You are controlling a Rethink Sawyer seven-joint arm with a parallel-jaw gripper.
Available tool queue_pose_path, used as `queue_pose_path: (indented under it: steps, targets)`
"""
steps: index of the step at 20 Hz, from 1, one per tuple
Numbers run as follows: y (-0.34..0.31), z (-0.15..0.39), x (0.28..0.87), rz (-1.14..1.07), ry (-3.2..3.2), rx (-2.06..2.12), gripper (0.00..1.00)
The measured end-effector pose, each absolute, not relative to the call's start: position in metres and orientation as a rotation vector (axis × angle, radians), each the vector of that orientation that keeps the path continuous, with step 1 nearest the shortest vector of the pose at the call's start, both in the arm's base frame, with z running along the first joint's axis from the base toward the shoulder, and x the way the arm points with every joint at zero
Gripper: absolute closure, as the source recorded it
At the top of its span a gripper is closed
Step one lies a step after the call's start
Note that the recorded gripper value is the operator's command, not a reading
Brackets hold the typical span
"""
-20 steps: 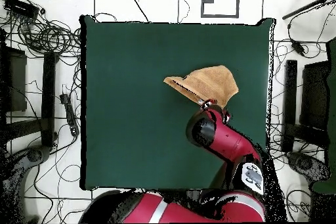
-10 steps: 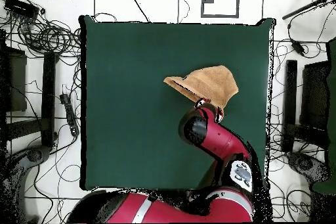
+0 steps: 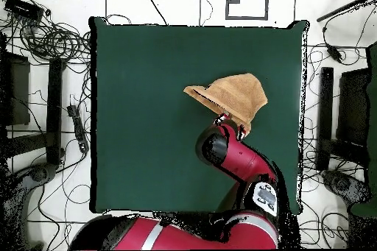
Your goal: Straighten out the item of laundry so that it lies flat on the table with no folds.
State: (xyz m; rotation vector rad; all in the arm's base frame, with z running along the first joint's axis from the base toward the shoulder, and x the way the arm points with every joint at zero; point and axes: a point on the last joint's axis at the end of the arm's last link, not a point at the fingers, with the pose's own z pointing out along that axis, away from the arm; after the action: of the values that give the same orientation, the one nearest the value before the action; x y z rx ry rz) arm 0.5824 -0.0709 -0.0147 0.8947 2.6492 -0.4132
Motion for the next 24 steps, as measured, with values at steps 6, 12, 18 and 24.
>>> queue_pose_path:
  steps: [6, 12, 18, 24]
  targets:
    - [-0.072, -0.016, 0.577, -0.42, 2.655, 0.902, 0.0]
    - [-0.077, -0.03, 0.566, -0.44, 2.678, 0.914, 0.0]
    - [-0.084, -0.049, 0.554, -0.468, 2.675, 0.904, 0.0]
    - [-0.084, -0.05, 0.553, -0.477, 2.659, 0.89, 0.0]
